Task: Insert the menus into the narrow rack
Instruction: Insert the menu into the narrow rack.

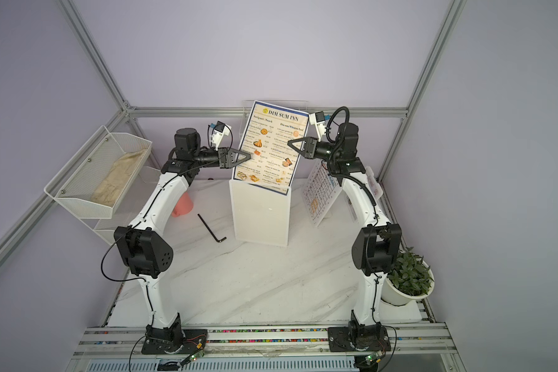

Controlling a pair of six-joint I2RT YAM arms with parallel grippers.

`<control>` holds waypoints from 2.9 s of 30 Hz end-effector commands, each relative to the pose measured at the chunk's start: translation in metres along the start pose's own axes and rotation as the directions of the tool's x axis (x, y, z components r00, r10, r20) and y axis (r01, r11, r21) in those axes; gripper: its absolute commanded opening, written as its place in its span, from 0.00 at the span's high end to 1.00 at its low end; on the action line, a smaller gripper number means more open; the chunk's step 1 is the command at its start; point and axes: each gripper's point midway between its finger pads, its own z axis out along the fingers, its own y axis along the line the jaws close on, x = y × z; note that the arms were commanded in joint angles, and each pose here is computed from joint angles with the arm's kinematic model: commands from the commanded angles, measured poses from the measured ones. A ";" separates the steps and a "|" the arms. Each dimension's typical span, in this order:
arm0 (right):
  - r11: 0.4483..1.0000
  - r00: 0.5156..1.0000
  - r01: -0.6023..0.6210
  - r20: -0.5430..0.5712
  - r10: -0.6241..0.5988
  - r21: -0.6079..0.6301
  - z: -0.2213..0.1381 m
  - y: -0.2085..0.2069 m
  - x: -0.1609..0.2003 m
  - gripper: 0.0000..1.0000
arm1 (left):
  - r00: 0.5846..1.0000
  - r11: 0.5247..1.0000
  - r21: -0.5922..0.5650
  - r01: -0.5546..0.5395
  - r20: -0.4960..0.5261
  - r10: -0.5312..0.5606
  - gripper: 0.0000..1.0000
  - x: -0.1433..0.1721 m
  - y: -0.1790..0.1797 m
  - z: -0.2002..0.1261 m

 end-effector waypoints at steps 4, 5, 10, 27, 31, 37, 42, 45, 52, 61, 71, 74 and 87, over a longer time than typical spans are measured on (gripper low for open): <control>1.000 1.000 0.006 0.014 -0.006 0.006 0.004 -0.003 -0.005 1.00 | 0.996 0.997 0.005 -0.079 0.039 0.079 0.34 -0.023 -0.015 -0.004; 1.000 1.000 0.002 0.021 -0.002 0.004 0.004 -0.004 -0.006 1.00 | 0.996 0.997 0.004 -0.078 0.040 0.077 0.34 -0.024 -0.014 -0.004; 1.000 1.000 -0.005 0.017 0.005 -0.020 0.010 -0.004 -0.006 1.00 | 0.996 0.997 0.008 -0.077 0.038 0.077 0.34 -0.023 -0.015 -0.004; 0.995 0.998 0.036 -0.050 -0.040 -0.090 0.023 0.013 0.001 1.00 | 0.994 0.995 -0.030 -0.091 0.059 0.092 0.35 -0.029 -0.013 -0.013; 0.995 0.996 0.055 -0.064 -0.060 -0.080 0.022 0.015 0.001 1.00 | 0.994 0.995 -0.032 -0.090 0.059 0.091 0.37 -0.028 -0.012 -0.014; 0.993 0.993 0.078 -0.086 -0.086 -0.089 0.021 0.019 0.002 1.00 | 0.994 0.995 -0.028 -0.092 0.057 0.094 0.40 -0.028 -0.014 -0.015; 0.992 0.991 0.086 -0.098 -0.095 -0.088 0.021 0.020 0.003 1.00 | 0.994 0.995 -0.027 -0.096 0.058 0.097 0.39 -0.028 -0.015 -0.015; 0.992 0.991 0.081 -0.100 -0.091 -0.094 0.022 0.021 0.003 1.00 | 0.994 0.995 -0.024 -0.097 0.058 0.098 0.38 -0.029 -0.016 -0.015; 0.988 0.989 0.065 -0.122 -0.082 -0.138 0.035 0.027 0.014 0.99 | 0.992 0.994 -0.041 -0.104 0.066 0.106 0.40 -0.030 -0.015 -0.019; 0.986 0.986 0.044 -0.152 -0.068 -0.160 0.044 0.027 0.027 0.98 | 0.989 0.992 -0.053 -0.115 0.086 0.119 0.42 -0.036 -0.017 -0.030; 0.989 0.986 0.088 -0.131 -0.104 -0.121 0.035 0.031 0.020 0.98 | 0.988 0.993 -0.038 -0.113 0.101 0.116 0.43 -0.037 -0.019 -0.032; 0.988 0.986 0.097 -0.123 -0.111 -0.121 0.032 0.033 0.015 0.97 | 0.989 0.994 -0.030 -0.109 0.102 0.112 0.42 -0.037 -0.019 -0.032; 0.985 0.986 0.107 -0.113 -0.123 -0.137 0.026 0.044 0.005 0.96 | 0.990 0.995 -0.017 -0.101 0.099 0.103 0.42 -0.036 -0.018 -0.029</control>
